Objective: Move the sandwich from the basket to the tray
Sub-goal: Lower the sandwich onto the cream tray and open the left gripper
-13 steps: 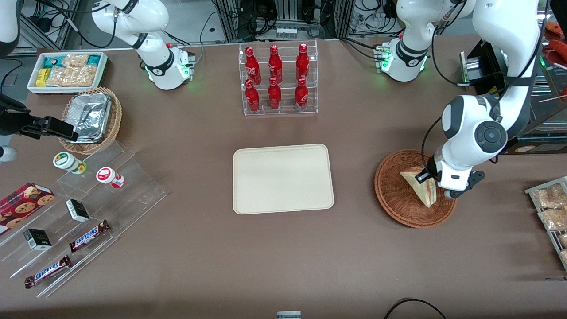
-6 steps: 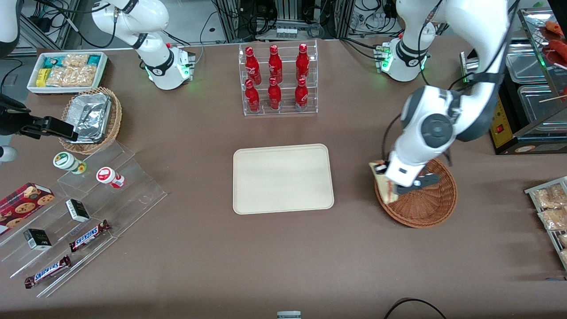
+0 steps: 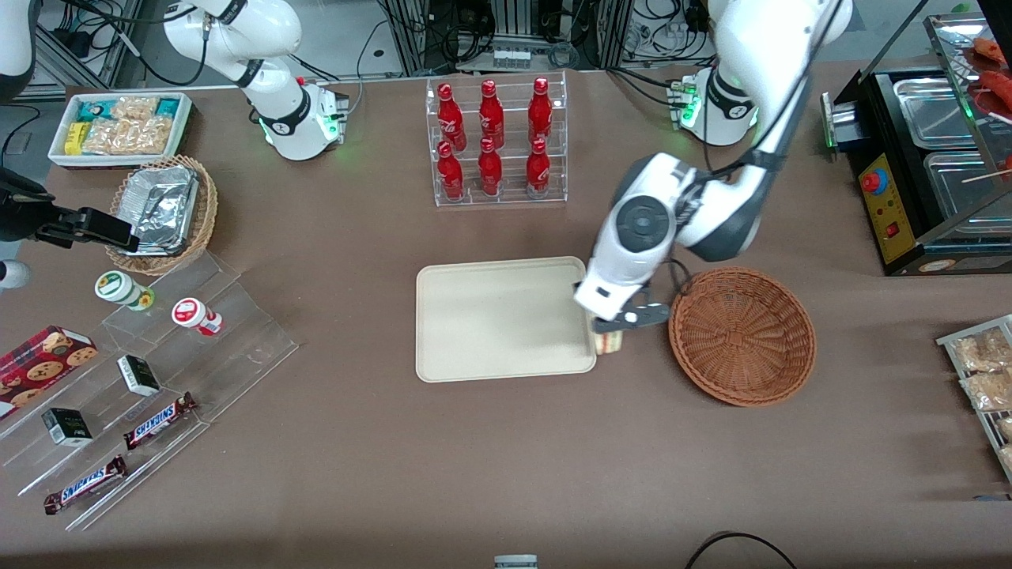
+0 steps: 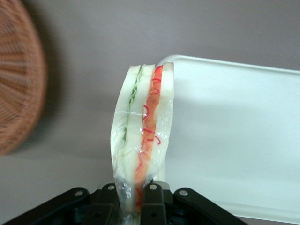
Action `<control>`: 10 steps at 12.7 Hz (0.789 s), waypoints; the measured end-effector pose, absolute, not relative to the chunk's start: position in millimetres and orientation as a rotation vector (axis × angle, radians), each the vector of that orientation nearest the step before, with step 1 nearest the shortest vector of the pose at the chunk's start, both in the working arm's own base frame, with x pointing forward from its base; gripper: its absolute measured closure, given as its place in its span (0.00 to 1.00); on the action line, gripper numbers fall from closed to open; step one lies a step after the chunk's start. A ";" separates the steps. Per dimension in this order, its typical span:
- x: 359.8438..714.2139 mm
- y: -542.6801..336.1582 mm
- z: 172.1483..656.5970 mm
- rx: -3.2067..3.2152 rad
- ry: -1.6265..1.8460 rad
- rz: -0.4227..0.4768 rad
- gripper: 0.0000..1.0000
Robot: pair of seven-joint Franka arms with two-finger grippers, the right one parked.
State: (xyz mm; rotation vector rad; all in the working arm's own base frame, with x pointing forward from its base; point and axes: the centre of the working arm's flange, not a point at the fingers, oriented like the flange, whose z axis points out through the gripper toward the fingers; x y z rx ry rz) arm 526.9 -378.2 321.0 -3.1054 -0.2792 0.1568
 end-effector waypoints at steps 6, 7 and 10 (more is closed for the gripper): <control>495.6 -499.1 284.2 -3.130 -0.281 0.161 0.85; 491.2 -513.9 281.1 -3.136 -0.283 0.157 0.85; 484.3 -540.1 268.6 -3.134 -0.302 0.167 0.85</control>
